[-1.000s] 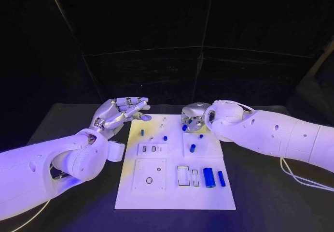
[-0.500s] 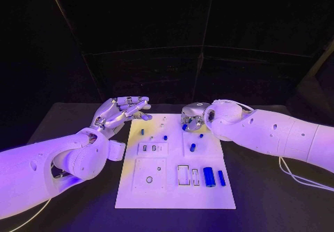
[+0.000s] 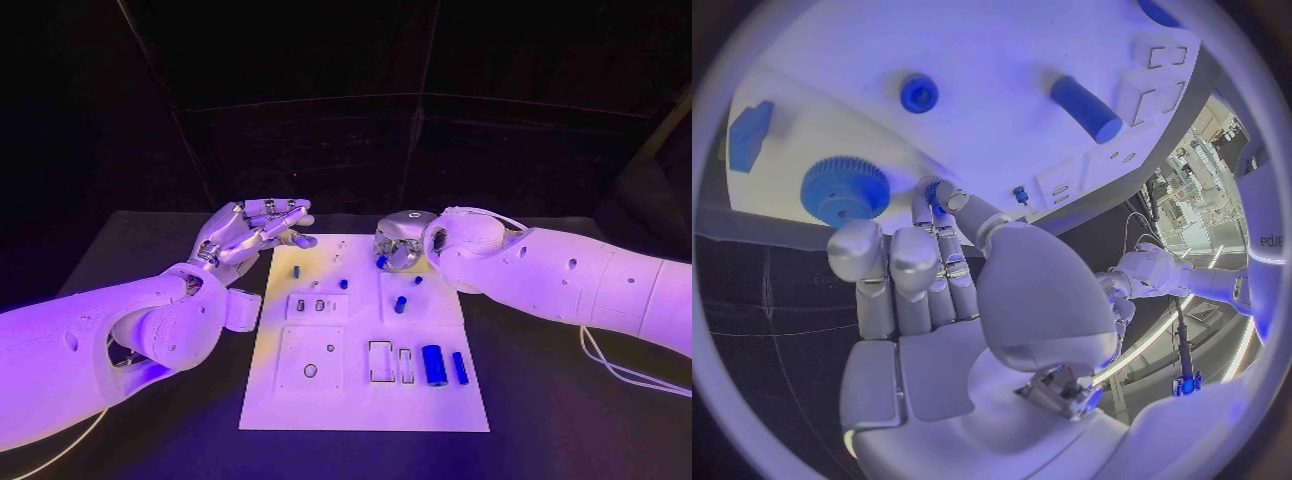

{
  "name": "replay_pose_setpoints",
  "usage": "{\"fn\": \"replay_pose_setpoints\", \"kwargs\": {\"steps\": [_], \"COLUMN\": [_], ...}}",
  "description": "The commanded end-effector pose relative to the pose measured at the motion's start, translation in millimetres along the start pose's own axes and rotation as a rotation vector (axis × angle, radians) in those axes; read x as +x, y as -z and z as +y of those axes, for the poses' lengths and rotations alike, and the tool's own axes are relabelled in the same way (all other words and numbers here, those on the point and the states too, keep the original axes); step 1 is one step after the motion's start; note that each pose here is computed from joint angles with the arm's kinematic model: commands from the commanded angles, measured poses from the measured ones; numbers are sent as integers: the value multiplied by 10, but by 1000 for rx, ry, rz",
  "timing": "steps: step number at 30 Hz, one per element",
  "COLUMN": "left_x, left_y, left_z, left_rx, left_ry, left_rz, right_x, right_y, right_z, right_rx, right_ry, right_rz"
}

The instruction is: Assemble the parts on the task board

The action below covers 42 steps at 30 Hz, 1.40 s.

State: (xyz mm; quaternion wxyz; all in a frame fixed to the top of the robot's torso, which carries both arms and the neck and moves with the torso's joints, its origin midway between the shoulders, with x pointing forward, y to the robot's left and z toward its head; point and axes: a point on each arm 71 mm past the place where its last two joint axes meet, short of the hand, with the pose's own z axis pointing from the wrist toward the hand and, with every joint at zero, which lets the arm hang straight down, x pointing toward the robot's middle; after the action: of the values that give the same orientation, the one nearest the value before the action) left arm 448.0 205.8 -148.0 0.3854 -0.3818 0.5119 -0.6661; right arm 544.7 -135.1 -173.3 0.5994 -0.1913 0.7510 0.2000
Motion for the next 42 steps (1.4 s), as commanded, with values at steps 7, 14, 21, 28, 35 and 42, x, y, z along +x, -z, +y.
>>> {"fn": "replay_pose_setpoints", "kwargs": {"steps": [7,14,21,28,35,42], "left_x": [-19,-11,2,13,26,37], "left_y": [-6,-20,-26,-31,-41,-48], "left_z": [-11,-3,-2,-4,-4,-2], "left_rx": [6,6,6,6,6,7], "left_ry": [-1,0,2,3,5,6], "left_rz": [9,12,15,18,21,24], "right_x": [-154,-190,-211,-210,-201,-197], "right_y": [-74,-206,-346,-433,-496,-534], "right_z": [138,202,256,291,318,343], "right_rx": [-26,-19,-12,-1,7,7], "right_ry": [-38,-39,-33,-28,-23,-21], "right_rz": [-169,-205,-215,-202,-182,-171]}}
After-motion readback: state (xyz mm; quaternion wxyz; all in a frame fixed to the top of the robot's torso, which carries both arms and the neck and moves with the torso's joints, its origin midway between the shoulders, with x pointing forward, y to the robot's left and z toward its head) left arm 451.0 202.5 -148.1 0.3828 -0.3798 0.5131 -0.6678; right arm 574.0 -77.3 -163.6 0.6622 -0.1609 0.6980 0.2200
